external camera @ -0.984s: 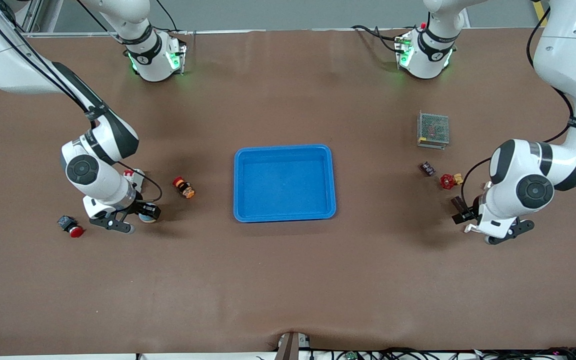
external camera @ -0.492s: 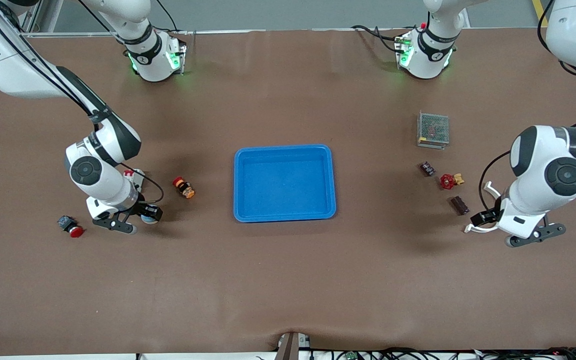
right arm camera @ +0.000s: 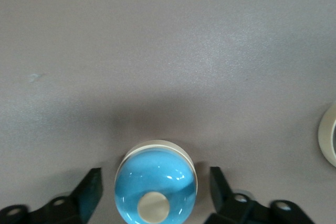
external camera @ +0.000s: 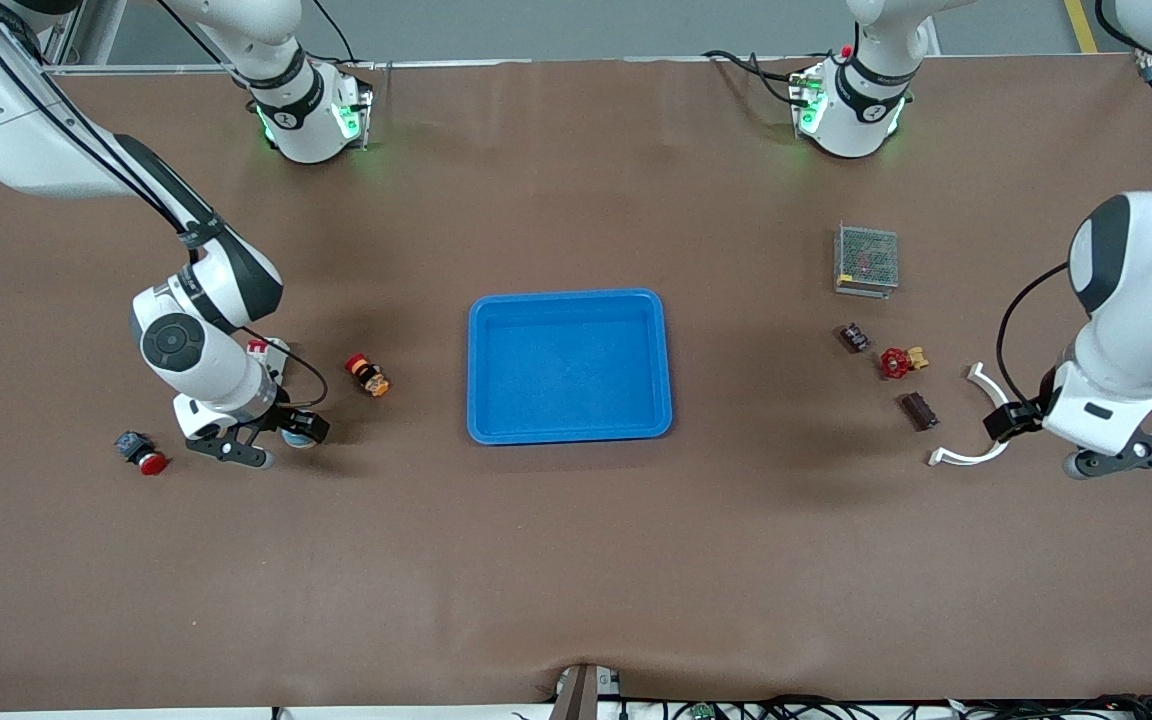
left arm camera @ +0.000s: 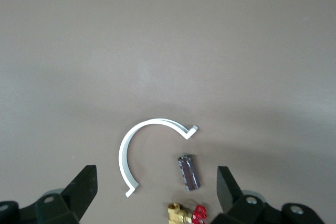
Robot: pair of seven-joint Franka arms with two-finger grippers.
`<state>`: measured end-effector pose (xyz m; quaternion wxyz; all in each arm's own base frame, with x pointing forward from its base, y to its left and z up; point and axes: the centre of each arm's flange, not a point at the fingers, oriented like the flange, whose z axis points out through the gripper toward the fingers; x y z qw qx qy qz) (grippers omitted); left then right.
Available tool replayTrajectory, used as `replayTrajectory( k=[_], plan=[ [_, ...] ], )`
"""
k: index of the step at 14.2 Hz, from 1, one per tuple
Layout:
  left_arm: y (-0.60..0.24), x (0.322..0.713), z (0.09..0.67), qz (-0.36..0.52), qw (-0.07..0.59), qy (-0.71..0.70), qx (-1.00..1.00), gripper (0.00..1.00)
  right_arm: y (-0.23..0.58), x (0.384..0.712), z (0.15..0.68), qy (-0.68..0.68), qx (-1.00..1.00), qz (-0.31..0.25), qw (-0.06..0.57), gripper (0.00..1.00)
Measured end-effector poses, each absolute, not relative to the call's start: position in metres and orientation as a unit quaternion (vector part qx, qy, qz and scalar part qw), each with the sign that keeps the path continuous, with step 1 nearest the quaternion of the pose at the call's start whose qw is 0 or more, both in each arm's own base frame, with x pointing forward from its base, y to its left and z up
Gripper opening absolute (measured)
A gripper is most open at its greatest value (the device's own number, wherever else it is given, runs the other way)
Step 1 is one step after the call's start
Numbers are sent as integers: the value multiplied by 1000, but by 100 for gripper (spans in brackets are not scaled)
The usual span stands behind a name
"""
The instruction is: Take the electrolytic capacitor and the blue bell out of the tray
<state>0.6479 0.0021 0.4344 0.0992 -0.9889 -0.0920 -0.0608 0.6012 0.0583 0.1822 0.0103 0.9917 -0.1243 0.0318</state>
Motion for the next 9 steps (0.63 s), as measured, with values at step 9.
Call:
replayTrajectory(
  k=[9],
  plan=[
    [-32, 605, 557, -39, 46, -72, -996, 100, 53, 652, 290, -61, 997, -18, 52, 100]
  ],
)
